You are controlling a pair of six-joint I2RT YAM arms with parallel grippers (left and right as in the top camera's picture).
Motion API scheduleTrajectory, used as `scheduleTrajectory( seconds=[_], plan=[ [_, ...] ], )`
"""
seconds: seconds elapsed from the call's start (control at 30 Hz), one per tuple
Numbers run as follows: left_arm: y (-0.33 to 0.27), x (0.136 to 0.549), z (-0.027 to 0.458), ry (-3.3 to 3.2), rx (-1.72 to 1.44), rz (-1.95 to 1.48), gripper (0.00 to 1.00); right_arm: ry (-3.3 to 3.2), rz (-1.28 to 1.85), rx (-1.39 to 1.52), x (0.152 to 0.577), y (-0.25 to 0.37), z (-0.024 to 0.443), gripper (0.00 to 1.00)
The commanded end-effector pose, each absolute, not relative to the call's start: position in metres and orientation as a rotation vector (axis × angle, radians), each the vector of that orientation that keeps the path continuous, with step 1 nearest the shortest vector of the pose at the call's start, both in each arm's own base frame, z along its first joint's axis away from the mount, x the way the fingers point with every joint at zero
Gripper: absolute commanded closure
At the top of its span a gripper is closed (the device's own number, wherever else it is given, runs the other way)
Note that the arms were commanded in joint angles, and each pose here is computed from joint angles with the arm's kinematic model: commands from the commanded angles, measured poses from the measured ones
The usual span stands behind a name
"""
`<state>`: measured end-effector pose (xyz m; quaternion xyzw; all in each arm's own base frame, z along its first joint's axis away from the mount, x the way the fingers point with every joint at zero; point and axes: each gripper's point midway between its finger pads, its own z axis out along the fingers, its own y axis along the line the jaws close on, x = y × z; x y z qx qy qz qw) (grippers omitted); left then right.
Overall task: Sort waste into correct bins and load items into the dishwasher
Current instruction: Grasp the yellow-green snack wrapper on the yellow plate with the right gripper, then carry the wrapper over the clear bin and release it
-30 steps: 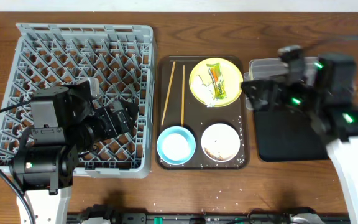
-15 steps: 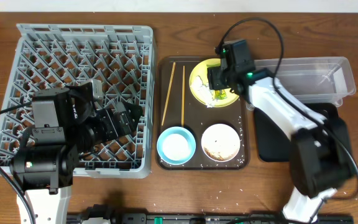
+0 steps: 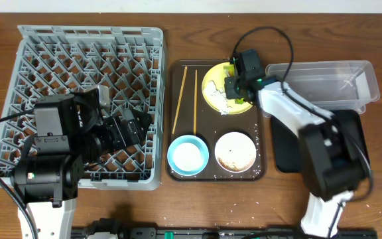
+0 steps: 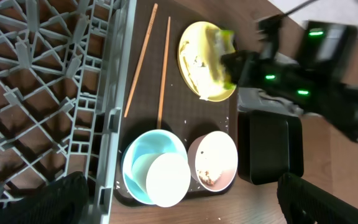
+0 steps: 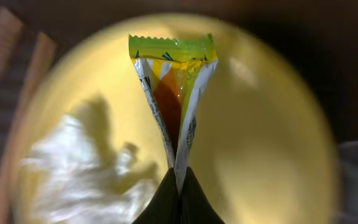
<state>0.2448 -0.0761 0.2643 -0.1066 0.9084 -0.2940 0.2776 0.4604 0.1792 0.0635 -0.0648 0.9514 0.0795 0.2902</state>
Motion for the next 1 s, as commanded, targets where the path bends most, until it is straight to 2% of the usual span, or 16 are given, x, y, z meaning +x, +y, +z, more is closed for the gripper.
scheduleTrajectory(
  seconds=[0.0, 0.07, 0.17, 0.33, 0.53, 0.97],
  plan=[
    [-0.077, 0.245, 0.272, 2.421, -0.273, -0.798, 0.02, 2.391, 0.236, -0.079, 0.458, 0.169, 0.151, 0.99],
    [-0.077, 0.245, 0.272, 2.421, -0.273, -0.798, 0.02, 2.369, 0.208, 0.042, 0.45, 0.151, 0.174, 0.99],
    [-0.077, 0.245, 0.272, 2.421, -0.273, -0.798, 0.02, 2.286, 0.124, 0.504, 0.426, 0.086, 0.213, 0.99],
    [-0.077, 0.245, 0.272, 2.421, -0.273, -0.798, 0.02, 2.277, 0.105, 0.761, 0.418, 0.021, 0.211, 0.99],
    [-0.077, 0.245, 0.272, 2.421, -0.273, -0.798, 0.02, 2.31, 0.077, 0.886, 0.406, -0.019, 0.199, 0.99],
    [-0.077, 0.245, 0.272, 2.421, -0.273, -0.798, 0.02, 2.342, 0.077, 0.895, 0.4, -0.02, 0.194, 0.99]
  ],
)
